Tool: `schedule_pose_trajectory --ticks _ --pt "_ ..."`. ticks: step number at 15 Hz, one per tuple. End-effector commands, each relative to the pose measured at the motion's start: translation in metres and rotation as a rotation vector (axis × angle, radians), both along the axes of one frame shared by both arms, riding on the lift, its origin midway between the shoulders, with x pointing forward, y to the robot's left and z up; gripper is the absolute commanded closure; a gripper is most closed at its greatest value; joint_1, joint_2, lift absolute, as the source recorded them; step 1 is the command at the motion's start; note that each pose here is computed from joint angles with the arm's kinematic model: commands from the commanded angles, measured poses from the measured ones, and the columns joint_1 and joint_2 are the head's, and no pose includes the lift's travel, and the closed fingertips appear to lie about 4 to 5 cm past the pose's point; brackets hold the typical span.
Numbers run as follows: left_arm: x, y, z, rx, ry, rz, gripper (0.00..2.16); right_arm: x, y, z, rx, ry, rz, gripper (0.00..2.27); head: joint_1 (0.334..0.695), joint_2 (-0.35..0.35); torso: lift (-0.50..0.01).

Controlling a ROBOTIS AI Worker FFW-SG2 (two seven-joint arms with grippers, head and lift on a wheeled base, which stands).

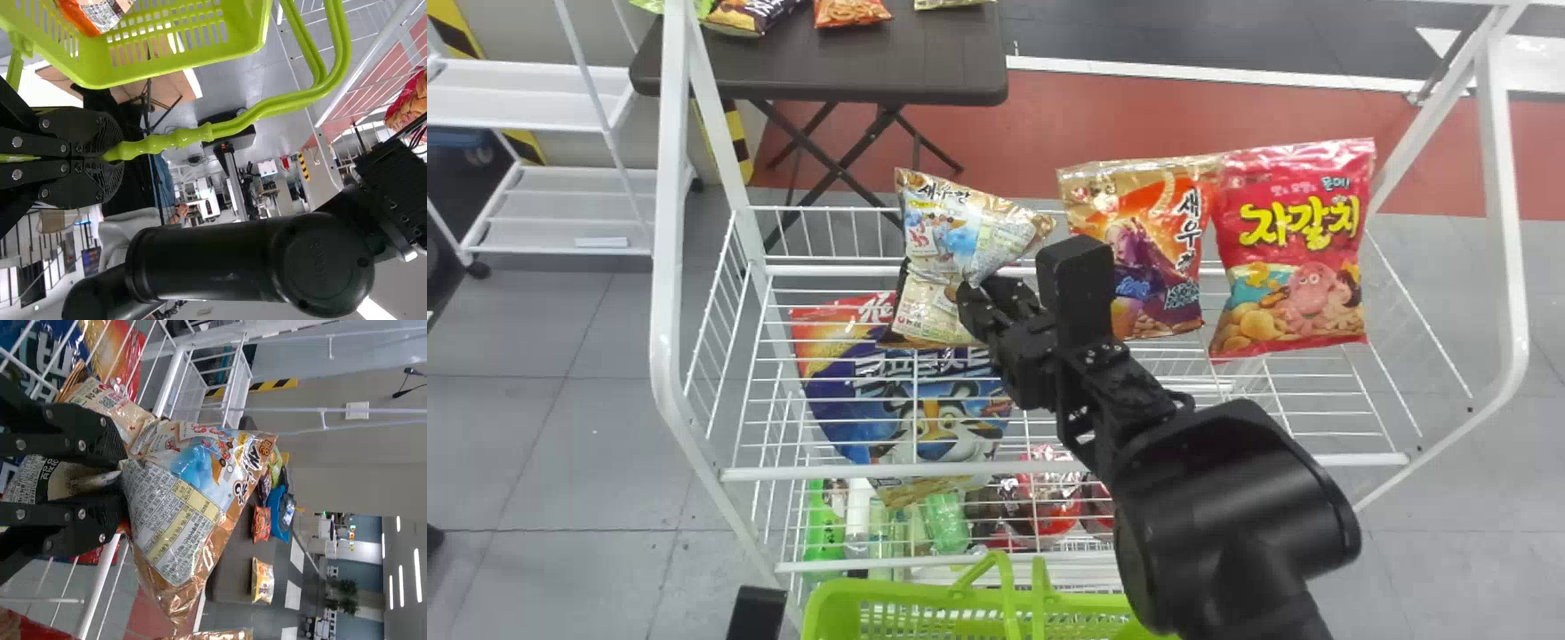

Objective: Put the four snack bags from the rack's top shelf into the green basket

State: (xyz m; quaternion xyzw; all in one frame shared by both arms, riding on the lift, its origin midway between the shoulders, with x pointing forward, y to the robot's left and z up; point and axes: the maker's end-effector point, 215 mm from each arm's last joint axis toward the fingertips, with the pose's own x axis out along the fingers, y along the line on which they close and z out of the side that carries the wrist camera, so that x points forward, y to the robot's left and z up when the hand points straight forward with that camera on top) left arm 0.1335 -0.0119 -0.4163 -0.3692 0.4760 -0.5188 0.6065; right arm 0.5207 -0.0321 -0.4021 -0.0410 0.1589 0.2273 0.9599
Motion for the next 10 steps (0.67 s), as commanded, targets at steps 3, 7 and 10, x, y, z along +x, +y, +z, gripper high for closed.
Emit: schedule_pose_trajectory --ticks 3,7,10 --pt "-0.001 -0.003 0.0 0.004 -0.003 -0.005 2.14 -0.039 -0.006 0.042 0.063 -0.041 0.0 2.02 0.695 -0.08 0.0" --pt "0.002 -0.003 -0.001 0.009 -0.008 0.0 2.14 -0.092 -0.065 0.081 0.04 -0.074 -0.077 2.02 0.695 -0.138 0.0" --pt "0.008 -0.003 -0.004 0.018 -0.012 0.004 2.14 -0.146 -0.109 0.068 -0.004 0.062 -0.108 2.01 0.695 -0.23 0.0"
